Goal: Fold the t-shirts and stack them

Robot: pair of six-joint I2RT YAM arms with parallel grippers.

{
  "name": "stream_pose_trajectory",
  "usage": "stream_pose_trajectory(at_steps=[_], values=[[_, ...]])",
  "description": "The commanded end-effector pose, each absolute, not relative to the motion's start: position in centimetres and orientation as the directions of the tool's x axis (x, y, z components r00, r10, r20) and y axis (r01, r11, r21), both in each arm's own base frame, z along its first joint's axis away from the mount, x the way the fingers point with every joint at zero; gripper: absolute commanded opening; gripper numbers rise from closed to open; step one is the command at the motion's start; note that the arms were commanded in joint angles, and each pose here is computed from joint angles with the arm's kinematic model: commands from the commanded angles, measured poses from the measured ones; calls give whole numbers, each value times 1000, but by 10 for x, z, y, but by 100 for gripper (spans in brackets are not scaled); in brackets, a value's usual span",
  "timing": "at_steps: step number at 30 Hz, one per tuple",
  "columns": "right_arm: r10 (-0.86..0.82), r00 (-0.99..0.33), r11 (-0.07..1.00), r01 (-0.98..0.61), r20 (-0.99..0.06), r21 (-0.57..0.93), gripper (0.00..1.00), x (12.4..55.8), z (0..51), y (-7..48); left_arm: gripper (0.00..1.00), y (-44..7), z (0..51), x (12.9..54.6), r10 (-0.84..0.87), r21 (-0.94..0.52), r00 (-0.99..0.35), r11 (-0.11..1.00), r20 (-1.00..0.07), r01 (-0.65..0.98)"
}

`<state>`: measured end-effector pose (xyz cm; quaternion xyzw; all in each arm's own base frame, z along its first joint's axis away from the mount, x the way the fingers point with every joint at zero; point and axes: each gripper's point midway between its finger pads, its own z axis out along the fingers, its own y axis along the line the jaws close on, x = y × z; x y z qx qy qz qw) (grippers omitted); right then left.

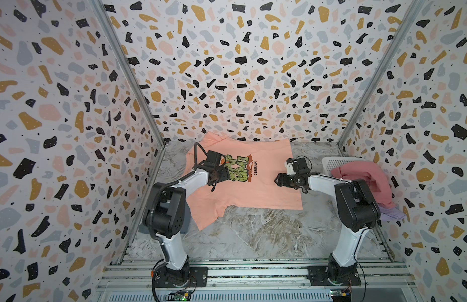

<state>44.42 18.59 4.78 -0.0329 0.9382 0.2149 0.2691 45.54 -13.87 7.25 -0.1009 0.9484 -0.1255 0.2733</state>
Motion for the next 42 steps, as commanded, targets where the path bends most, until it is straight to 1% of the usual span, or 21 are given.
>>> stream_pose_trajectory(at_steps=[1,5,9,15,17,19,22,25,27,30,33,35,37,39,42], values=[[57,-854,903,-176,-517,391,73,453,49,192,77,-138,47,461,-265,-287,-843,948,-467,-138],[34,-885,927,-145,-464,345,73,438,23,177,77,-137,15,436,-261,-281,-880,947,-397,-154],[5,-908,933,-146,-419,329,73,417,8,162,77,-126,-2,394,-221,-212,-914,965,-340,-155],[-34,-933,950,-142,-359,278,73,385,-5,134,77,-131,-22,313,-161,-231,-968,966,-190,-115],[-27,-941,956,-123,-338,267,73,375,-6,124,77,-135,-22,291,-132,-250,-976,964,-171,-86],[-9,-947,962,-96,-321,256,73,367,-7,116,77,-139,-18,278,-124,-271,-978,960,-167,-75],[20,-951,966,-60,-307,251,73,358,-3,108,77,-147,0,285,-132,-315,-967,947,-216,-59],[48,-945,963,-42,-322,266,73,360,13,110,77,-154,39,319,-134,-320,-940,947,-314,-28],[71,-923,954,-48,-378,295,73,373,36,115,78,-155,70,345,-140,-303,-914,953,-380,-20],[96,-885,939,-71,-455,336,73,391,70,123,79,-144,99,363,-166,-244,-887,968,-431,-62],[108,-864,929,-89,-492,360,73,404,86,129,82,-122,106,355,-185,-152,-882,980,-433,-131],[110,-863,927,-90,-493,364,73,407,85,131,84,-99,107,340,-201,-85,-875,980,-441,-182],[110,-869,922,-92,-483,375,73,409,82,134,85,-69,104,326,-249,-50,-864,966,-438,-253],[106,-876,914,-100,-470,394,73,409,77,140,84,-39,100,317,-329,-70,-837,940,-438,-333],[87,-885,903,-123,-457,411,73,408,72,149,81,-9,95,315,-423,-133,-788,903,-447,-409]])
